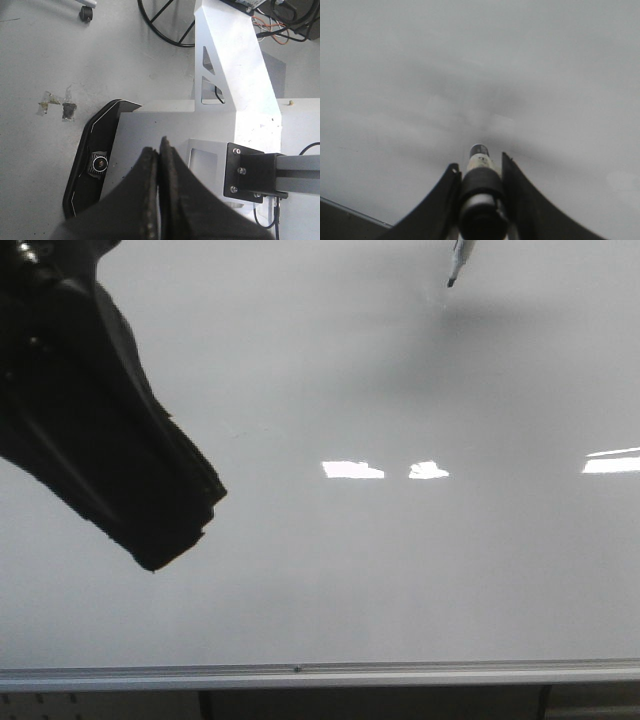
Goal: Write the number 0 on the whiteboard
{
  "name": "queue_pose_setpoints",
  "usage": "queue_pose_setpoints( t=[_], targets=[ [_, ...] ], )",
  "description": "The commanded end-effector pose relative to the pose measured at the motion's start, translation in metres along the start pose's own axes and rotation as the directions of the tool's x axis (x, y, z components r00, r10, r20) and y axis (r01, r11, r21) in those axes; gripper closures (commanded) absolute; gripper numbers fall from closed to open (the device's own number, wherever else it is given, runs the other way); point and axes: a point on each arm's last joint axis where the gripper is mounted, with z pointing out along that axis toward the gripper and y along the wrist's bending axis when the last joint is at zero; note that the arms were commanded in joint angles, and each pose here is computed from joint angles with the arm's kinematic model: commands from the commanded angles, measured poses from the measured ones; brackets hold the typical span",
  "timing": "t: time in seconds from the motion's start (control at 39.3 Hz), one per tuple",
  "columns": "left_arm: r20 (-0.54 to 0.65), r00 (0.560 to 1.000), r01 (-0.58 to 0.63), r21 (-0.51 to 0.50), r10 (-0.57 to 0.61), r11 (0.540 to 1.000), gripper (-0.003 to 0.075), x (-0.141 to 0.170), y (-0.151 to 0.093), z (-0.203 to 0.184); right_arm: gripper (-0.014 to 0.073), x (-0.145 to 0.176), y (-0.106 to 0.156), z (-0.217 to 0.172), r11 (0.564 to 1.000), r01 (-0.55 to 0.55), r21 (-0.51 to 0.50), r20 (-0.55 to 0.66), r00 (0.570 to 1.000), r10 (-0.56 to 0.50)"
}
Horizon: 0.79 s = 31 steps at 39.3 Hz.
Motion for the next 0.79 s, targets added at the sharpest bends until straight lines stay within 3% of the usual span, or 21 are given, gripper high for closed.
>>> queue_pose_setpoints(
  t=[0.0,0.76],
  targets=[
    [0.071,0.997,-0.026,0.02,0.024,0.999,0.074,-0.011,-0.012,-0.01,0.0662,-0.015,-0.002,-0.025,1.0,0.0,0.009,0.144,0.99,-0.001],
    [0.071,0.997,-0.026,0.02,0.024,0.999,0.074,-0.011,-0.012,-0.01,0.0662,-0.013,-0.003,0.013,1.0,-0.001,0.009,0.076,0.997,0.0]
  ],
)
